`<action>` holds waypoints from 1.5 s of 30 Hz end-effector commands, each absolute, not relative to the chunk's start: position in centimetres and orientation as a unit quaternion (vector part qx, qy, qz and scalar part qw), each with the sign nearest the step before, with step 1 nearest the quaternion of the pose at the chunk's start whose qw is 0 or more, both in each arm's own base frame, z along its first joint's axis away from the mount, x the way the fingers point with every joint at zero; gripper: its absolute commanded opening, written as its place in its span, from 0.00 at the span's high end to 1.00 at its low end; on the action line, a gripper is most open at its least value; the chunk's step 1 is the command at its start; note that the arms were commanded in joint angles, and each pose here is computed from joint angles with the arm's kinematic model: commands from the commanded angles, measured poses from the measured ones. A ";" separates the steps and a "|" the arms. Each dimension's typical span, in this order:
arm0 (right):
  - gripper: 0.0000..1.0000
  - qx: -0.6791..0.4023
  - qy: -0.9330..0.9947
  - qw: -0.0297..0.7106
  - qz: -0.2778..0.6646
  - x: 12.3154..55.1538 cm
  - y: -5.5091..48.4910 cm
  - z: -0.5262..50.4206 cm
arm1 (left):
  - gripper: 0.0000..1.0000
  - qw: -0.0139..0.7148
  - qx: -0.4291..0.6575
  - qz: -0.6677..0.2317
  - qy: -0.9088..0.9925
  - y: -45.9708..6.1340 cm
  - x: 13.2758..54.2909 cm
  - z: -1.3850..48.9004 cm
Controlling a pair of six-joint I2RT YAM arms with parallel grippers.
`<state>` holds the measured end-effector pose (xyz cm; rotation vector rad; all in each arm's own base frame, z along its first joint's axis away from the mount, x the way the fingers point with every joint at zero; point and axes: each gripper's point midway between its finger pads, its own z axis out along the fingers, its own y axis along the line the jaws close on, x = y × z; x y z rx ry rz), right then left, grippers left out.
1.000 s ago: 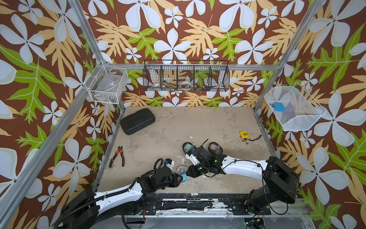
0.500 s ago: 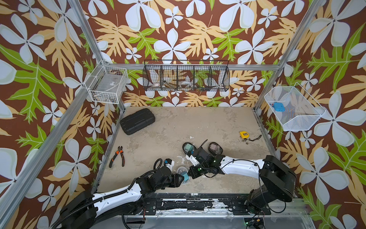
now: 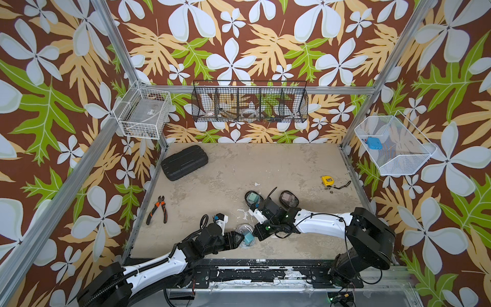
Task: Pack away charging kits
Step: Close the storage bag at the center of the board, then pick up the storage bag at the center of the board.
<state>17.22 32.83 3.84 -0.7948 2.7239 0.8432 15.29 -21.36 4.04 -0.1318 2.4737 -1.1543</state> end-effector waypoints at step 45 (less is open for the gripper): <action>0.79 -0.278 0.890 0.231 0.278 16.2 32.9 13.8 | 0.80 0.163 -0.226 -0.534 0.798 -23.1 19.3 9.6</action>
